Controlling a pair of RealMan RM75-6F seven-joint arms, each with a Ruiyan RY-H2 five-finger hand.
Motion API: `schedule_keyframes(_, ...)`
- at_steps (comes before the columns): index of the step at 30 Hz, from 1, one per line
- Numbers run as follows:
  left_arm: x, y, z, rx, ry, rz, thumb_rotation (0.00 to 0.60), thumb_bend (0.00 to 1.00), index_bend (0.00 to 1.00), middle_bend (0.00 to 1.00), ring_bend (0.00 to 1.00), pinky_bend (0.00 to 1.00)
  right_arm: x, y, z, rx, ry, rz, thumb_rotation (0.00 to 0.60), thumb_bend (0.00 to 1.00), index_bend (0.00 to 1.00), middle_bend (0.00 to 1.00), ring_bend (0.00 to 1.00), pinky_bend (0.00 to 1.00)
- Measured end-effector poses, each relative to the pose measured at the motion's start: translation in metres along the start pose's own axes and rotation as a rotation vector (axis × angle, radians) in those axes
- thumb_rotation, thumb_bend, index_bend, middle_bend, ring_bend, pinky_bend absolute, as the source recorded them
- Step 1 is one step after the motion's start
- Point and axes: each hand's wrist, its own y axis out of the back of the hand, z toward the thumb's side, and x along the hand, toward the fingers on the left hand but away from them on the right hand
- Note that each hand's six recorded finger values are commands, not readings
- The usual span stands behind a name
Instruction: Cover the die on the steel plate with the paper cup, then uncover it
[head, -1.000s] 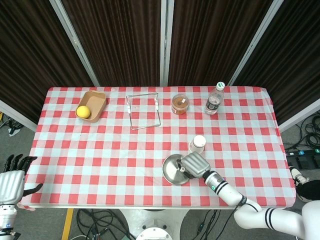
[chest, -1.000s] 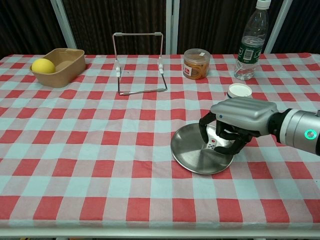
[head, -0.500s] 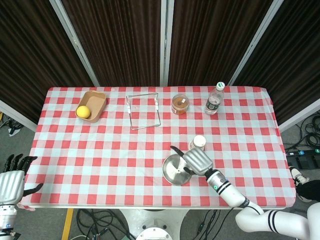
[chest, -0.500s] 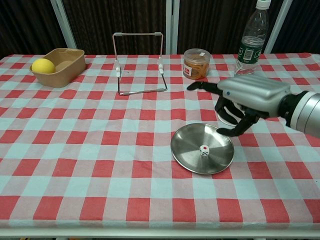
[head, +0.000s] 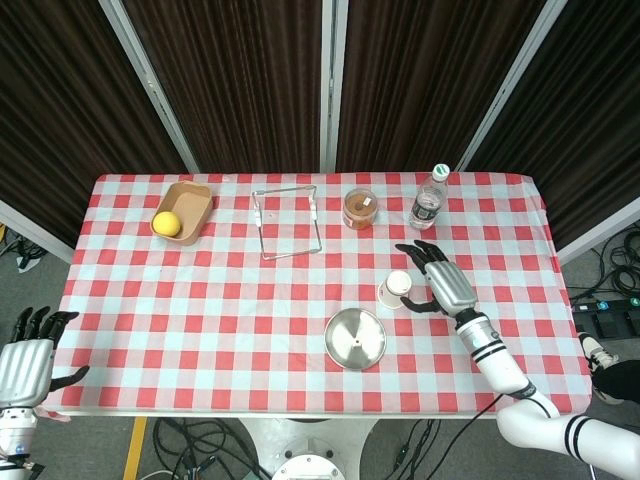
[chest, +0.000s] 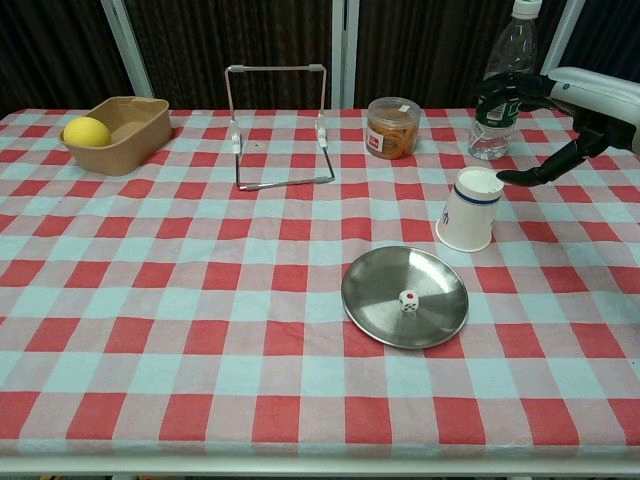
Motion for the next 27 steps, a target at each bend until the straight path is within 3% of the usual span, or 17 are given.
schedule_keyframes(7,0.0,0.0,0.001,0.005,0.003,-0.005,0.6,0.02,0.2,0.2,0.09,0.0,-0.009,-0.016,-0.032,-0.073,-0.105,0.069,0.6,0.16,0.11,0.14,0.0,0.05)
schedule_keyframes(16,0.001,0.001,0.0,0.014,0.005,-0.007,0.6,0.02,0.2,0.2,0.09,0.0,-0.019,-0.029,-0.034,-0.191,-0.138,0.121,0.6,0.21,0.22,0.2,0.0,0.03)
schedule_keyframes(24,0.001,-0.002,0.0,0.013,0.009,-0.016,0.6,0.02,0.2,0.2,0.09,0.0,-0.026,-0.031,-0.036,-0.169,-0.157,0.145,0.6,0.22,0.26,0.21,0.0,0.03)
schedule_keyframes(27,0.001,-0.002,-0.001,0.013,0.009,-0.016,0.6,0.02,0.2,0.2,0.09,0.0,-0.029,-0.032,-0.034,-0.171,-0.16,0.149,0.6,0.24,0.33,0.23,0.0,0.03)
